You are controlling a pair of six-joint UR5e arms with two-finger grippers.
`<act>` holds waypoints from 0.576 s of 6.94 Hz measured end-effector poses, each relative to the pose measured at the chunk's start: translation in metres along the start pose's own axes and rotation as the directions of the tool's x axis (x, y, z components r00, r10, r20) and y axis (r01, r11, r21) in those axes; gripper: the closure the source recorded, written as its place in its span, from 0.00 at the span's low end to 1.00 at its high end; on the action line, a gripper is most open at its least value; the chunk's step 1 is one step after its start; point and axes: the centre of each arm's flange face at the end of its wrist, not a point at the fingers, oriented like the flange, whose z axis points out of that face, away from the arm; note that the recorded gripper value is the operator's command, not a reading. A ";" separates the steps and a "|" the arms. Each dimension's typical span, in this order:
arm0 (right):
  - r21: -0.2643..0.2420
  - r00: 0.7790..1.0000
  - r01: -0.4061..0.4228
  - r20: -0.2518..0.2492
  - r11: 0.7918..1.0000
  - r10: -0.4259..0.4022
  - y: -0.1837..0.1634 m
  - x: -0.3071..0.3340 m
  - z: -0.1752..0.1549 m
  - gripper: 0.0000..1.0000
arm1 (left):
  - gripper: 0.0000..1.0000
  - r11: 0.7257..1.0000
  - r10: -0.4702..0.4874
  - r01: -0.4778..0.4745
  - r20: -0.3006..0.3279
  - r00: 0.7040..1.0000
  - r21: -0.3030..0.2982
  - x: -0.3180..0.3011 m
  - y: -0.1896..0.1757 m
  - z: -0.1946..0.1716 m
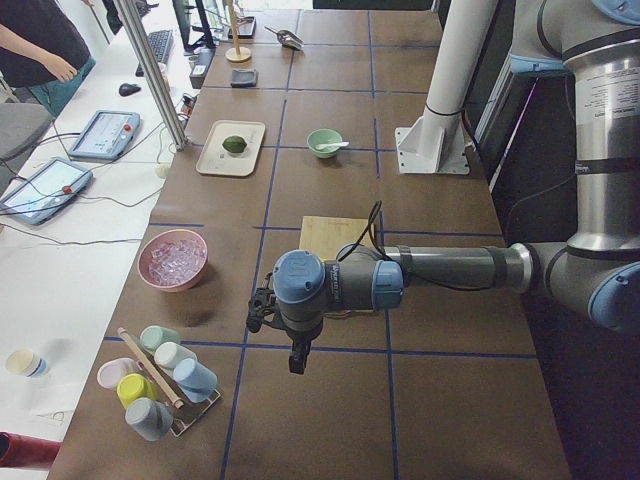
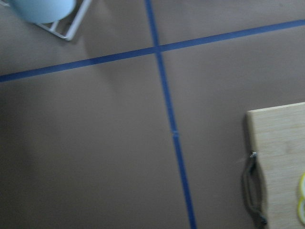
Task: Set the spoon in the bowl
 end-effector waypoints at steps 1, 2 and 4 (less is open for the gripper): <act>0.002 1.000 0.001 0.000 1.000 -0.001 -0.001 0.000 -0.001 0.00 | 0.00 1.000 -0.003 0.003 0.002 1.000 0.004 -0.002 -0.001 -0.002; 0.003 1.000 0.003 -0.001 1.000 -0.003 -0.002 -0.001 -0.001 0.00 | 0.00 1.000 0.005 -0.005 0.005 1.000 0.010 -0.001 -0.003 -0.005; 0.005 1.000 0.003 -0.001 1.000 -0.003 -0.003 -0.002 -0.002 0.00 | 0.00 0.999 0.030 -0.031 0.007 1.000 0.027 0.005 -0.006 -0.011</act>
